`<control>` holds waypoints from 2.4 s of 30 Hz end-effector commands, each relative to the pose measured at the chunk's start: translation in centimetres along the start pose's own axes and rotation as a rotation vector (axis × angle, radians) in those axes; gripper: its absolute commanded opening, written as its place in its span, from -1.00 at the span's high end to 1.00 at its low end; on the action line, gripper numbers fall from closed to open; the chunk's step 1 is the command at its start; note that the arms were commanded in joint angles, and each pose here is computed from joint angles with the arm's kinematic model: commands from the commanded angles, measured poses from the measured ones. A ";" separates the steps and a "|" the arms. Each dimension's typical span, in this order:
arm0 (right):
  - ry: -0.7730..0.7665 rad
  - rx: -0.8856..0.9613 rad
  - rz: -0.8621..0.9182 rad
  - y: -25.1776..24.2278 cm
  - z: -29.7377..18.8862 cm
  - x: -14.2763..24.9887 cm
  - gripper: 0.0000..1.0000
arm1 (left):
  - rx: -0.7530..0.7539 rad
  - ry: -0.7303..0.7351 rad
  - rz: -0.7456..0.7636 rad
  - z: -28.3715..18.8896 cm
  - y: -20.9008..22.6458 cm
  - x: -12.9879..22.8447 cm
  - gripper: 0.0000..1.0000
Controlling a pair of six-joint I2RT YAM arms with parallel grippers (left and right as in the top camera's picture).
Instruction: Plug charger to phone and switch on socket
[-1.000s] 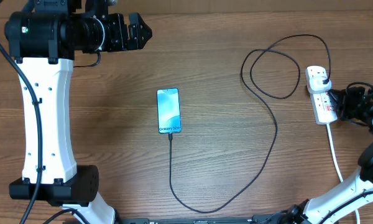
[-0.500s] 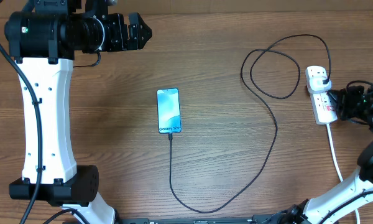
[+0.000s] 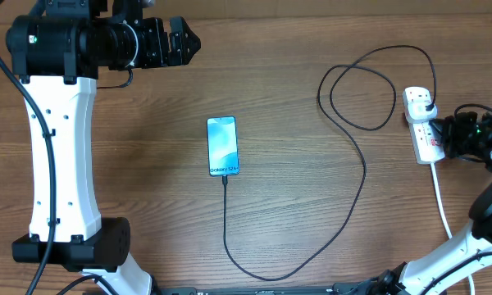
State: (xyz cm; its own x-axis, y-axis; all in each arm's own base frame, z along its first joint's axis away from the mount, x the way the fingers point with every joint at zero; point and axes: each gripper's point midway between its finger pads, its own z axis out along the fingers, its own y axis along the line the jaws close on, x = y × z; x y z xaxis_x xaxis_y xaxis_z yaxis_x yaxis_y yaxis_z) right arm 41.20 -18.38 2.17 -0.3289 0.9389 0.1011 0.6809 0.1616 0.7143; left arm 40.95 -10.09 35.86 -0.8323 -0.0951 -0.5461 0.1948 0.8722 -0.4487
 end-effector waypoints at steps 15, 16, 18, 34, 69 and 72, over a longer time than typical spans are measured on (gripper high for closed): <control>-0.044 -0.065 0.014 0.0 -1.7 -1.9 0.92 | -0.004 0.005 0.008 0.2 0.0 0.0 -0.99; -0.054 -0.098 0.013 0.6 -2.9 -2.3 0.92 | -0.004 0.005 0.008 0.3 0.0 0.0 -1.00; -0.078 -0.139 -0.005 1.8 -4.8 -2.8 0.92 | -0.004 0.005 0.008 0.3 0.0 0.0 -1.00; -0.173 -0.461 -0.820 20.0 -19.4 12.9 0.92 | -0.004 0.005 0.008 0.3 0.0 0.0 -0.99; 0.145 -0.278 -1.297 12.1 -22.3 31.2 -1.00 | -0.004 0.005 0.008 0.3 0.0 0.0 -0.99; 0.165 -0.346 -1.407 12.5 -22.6 32.5 -1.00 | -0.004 0.005 0.008 0.3 0.0 0.0 -0.99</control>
State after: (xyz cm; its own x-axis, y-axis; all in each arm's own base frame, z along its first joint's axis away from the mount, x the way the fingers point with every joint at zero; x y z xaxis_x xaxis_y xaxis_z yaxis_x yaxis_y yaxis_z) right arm 24.74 5.89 29.04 -0.7261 0.1358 -0.6741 -0.2895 0.8288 0.4788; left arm 40.95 -10.09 35.86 -0.8325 -0.0951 -0.5457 0.1946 0.8722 -0.4488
